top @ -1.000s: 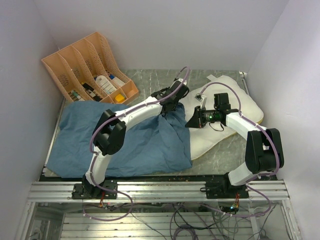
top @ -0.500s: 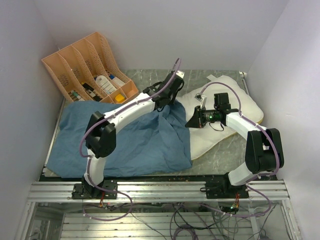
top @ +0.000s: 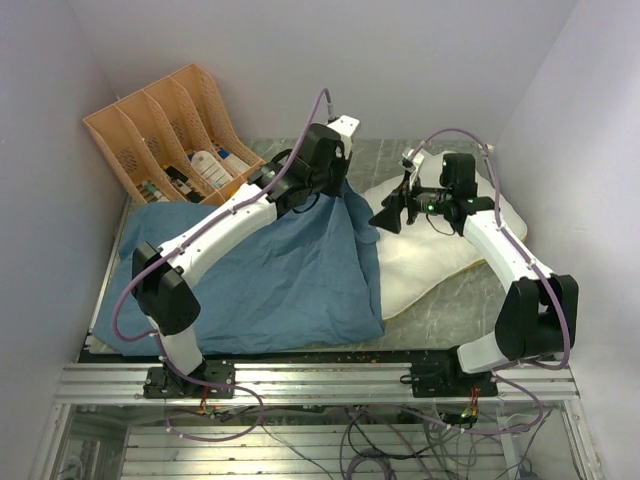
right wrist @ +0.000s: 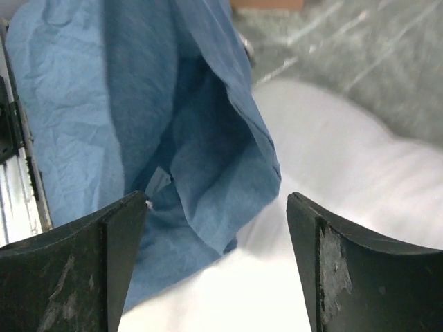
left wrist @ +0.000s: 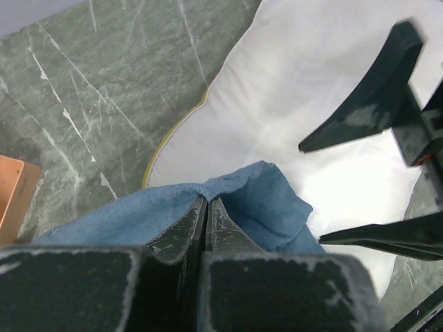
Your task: Put the pillow into the pillowcase
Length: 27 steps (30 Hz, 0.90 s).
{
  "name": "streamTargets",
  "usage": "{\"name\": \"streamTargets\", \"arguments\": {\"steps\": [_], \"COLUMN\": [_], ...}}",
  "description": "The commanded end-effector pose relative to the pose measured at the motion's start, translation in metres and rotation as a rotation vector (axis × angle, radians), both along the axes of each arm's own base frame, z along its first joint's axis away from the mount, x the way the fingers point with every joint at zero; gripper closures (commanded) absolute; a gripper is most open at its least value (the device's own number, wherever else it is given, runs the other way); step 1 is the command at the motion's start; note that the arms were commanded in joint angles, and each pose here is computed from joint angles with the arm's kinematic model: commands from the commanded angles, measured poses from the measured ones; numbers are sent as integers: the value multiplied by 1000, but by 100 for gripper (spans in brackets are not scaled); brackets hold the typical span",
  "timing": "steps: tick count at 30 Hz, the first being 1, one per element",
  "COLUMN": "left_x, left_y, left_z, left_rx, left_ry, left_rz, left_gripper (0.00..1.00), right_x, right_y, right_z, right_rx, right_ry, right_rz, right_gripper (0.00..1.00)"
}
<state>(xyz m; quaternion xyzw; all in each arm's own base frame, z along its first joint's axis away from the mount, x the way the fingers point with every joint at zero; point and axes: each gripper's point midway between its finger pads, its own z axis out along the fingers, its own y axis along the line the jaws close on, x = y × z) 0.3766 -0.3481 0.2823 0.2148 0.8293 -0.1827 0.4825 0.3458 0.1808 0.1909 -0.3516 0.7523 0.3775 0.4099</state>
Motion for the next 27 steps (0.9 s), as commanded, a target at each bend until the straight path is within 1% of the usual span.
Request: {"name": "streamTargets", "arguments": {"steps": [1,4,9,10,11,12,14,15,17,19,21,22,23,24,26,27], "left_x": [-6,-9,-13,-14,-15,-15,-17,-19,-21,-24,-27,-28,-29,-31,-35,-38], "left_y": [-4,-6,-8,-9,-9,-9,-8,-8,-5,-1,5,8,13,18,29,34], "left_z": [-2,-1,2,3,4,5,8,10,13,17,21,23,23,25,25,26], "left_rx": [-41,-56,-77,-81,-85,-90,-99,-104,-112,-129,-156,-171,-183,-199,-236,-259], "left_ry": [27,40,51,55,54,56,56,55,53,47,45,46,50,51,63,68], "left_rz": [-69,-85,-104,-107,-111,-112,-116,-117,-116,-108,-97,-86,-67,-47,8,38], "left_gripper": [93,93,93,93,93,93,93,93,93,93,93,93,91,82,52,39], "right_x": [13,24,29,31,33,37,46,51,61,66,68,68,67,67,66,66], "right_y": [11,19,48,53,57,60,64,64,65,68,71,74,76,78,83,84], "right_z": [48,50,35,34,33,33,37,41,51,65,78,86,90,94,100,102], "right_rx": [34,30,-22,-27,-29,-33,-35,-32,-25,-8,21,34,46,56,75,80], "right_ry": [-230,-298,-312,-311,-310,-309,-312,-320,-336,-360,-375,-385,-383,-384,-381,-380], "right_rz": [93,129,163,163,159,146,116,101,79,69,74,78,79,83,89,93], "right_gripper": [16,16,17,18,22,26,39,48,70,87,97,100,100,100,100,100]}}
